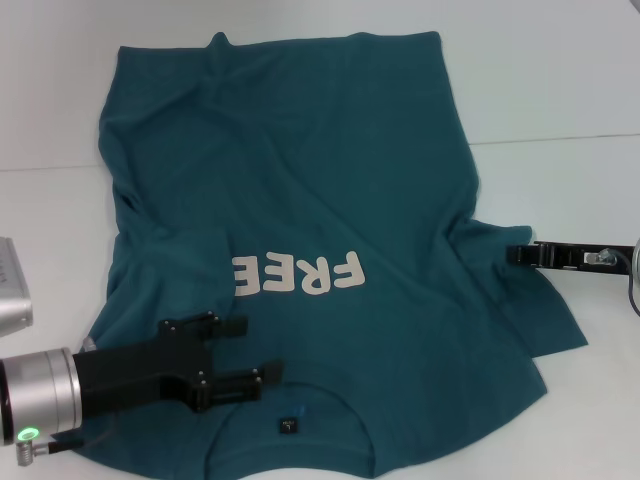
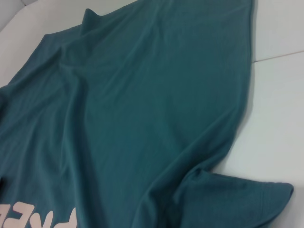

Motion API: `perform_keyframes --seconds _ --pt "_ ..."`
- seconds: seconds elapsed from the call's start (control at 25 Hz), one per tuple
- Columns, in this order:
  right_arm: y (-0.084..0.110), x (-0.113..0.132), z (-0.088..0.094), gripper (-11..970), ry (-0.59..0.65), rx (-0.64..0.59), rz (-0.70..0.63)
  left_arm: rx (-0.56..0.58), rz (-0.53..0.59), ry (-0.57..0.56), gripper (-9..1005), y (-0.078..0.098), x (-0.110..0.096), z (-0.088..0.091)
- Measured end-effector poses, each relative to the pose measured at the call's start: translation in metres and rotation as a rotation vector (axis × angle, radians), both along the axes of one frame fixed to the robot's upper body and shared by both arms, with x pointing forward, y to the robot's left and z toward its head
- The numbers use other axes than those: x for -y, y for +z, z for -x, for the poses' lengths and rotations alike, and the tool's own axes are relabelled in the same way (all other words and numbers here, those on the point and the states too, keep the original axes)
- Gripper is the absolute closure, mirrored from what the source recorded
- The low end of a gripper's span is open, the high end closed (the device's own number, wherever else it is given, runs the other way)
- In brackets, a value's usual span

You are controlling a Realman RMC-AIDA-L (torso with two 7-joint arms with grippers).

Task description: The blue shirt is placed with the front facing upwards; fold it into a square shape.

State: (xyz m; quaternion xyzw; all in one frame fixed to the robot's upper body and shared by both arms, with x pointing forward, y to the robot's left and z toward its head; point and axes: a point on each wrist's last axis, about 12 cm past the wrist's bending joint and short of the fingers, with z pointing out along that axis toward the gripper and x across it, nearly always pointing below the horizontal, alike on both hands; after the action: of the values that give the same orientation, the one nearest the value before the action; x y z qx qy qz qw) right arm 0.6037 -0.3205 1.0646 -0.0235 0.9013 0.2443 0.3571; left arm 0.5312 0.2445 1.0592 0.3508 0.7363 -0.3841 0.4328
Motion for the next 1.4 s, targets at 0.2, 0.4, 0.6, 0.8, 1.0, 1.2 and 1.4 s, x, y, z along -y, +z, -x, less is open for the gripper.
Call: perform_keyframes --seconds 0.2,0.4,0.6,0.8,1.0,1.2,1.4 --pt "-0.001 0.001 0.001 832 -0.005 -0.002 -0.001 -0.002 0.001 0.002 153 0.0 0.0 0.0" --pt "-0.003 0.008 0.005 898 -0.031 -0.002 -0.004 -0.004 0.003 0.005 153 -0.001 -0.001 0.001" --pt "-0.003 0.023 0.011 950 -0.081 0.007 -0.012 -0.006 0.018 0.013 153 -0.002 -0.001 0.003" --pt "0.001 0.042 0.018 949 -0.121 0.024 -0.007 -0.013 0.027 0.012 153 -0.003 0.0 0.005" --pt "0.007 0.055 0.023 949 -0.141 0.034 -0.012 -0.024 0.035 0.012 153 -0.005 0.001 0.007" --pt "0.014 0.062 0.022 950 -0.14 0.048 -0.007 -0.026 0.037 0.013 153 -0.005 0.001 0.007" --pt "0.027 0.063 0.015 950 -0.12 0.076 -0.002 -0.028 0.039 0.013 153 -0.005 0.002 0.007"
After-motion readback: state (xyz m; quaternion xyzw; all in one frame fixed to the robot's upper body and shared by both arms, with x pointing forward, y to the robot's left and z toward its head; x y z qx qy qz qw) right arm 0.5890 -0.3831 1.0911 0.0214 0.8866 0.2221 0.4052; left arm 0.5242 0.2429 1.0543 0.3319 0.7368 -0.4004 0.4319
